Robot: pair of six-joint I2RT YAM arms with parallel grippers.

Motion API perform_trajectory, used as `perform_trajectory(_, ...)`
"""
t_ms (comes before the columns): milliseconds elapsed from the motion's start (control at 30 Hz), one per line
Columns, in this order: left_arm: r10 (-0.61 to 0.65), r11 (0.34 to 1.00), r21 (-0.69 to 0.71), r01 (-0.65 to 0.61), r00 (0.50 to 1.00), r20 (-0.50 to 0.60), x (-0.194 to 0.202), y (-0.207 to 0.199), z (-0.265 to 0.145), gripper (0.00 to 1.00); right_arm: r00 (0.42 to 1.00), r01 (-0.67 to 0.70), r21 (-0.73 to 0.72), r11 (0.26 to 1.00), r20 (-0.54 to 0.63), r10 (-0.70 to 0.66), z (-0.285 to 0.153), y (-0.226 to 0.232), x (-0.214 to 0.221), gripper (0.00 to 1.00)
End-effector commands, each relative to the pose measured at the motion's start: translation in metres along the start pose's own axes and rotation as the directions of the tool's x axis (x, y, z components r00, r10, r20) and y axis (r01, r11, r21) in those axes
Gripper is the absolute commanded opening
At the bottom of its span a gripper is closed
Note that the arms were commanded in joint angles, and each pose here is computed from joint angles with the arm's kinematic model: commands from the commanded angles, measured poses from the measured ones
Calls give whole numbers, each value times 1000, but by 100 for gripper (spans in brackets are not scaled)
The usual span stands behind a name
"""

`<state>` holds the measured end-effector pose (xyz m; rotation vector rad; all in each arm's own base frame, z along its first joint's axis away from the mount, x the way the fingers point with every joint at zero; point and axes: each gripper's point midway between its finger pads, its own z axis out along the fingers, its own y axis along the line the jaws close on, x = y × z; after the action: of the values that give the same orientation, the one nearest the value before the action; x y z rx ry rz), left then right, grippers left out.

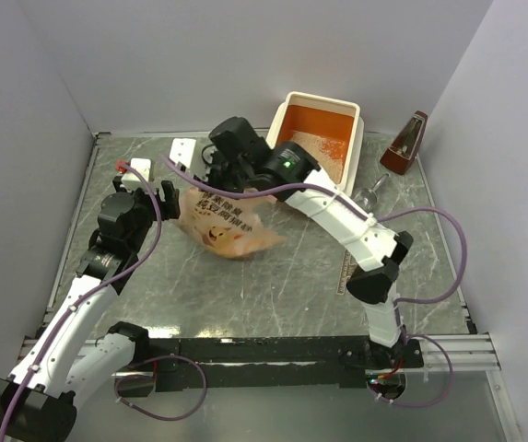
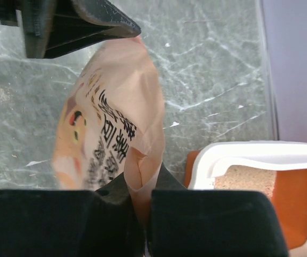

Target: Fill the litter box with clean litter

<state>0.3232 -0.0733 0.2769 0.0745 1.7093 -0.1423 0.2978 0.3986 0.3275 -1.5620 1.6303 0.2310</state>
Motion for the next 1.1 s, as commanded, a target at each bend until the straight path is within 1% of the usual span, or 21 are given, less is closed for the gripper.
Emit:
perform_trajectory(0, -14, 1000, -16, 15, 1000, 21, -6, 2, 0, 78, 850, -56, 314, 948, 512, -120, -169, -68, -122, 0)
perform_trajectory(67, -15, 1000, -17, 15, 1000, 17, -6, 2, 0, 78, 834, -56, 288, 956, 539, -114, -178, -62, -124, 0)
perform_trajectory(200, -15, 1000, -17, 15, 1000, 17, -6, 2, 0, 78, 856, -58, 247, 967, 512, -79, -156, -54, -115, 0)
perform_trajectory(300, -15, 1000, -16, 16, 1000, 20, -6, 2, -1, 78, 892, -69, 192, 979, 452, -26, -112, -44, -99, 0)
perform_trajectory(367, -14, 1000, -15, 14, 1000, 18, -5, 2, -1, 78, 900, -89, 143, 986, 435, 18, -87, -35, -93, 0)
perform_trajectory(433, -13, 1000, -12, 13, 1000, 15, -5, 2, -1, 78, 920, -99, 89, 991, 387, 57, -53, -22, -80, 0)
perform_trajectory(467, -12, 1000, -13, 12, 1000, 18, -6, 2, -1, 78, 919, -124, 75, 989, 386, 86, -44, -20, -79, 0)
perform_trajectory(533, -9, 1000, -17, 10, 1000, 11, -3, 3, -1, 78, 932, -143, 53, 988, 343, 116, -17, -13, -67, 0)
perform_trajectory(633, -6, 1000, -26, 7, 1000, 11, -4, 4, -1, 78, 938, -173, 65, 983, 316, 144, -1, -14, -61, 0)
perform_trajectory(767, -5, 999, -46, 5, 1000, 13, -4, 8, -1, 79, 934, -185, 99, 978, 326, 144, -10, -22, -65, 0)
perform_trajectory(933, -8, 998, -68, 9, 1000, 16, -5, 11, -2, 79, 918, -183, 145, 972, 378, 117, -49, -35, -78, 0)
perform_trajectory(1067, -7, 998, -67, 8, 1000, 18, -5, 12, -2, 79, 909, -179, 135, 974, 402, 111, -61, -34, -83, 0)
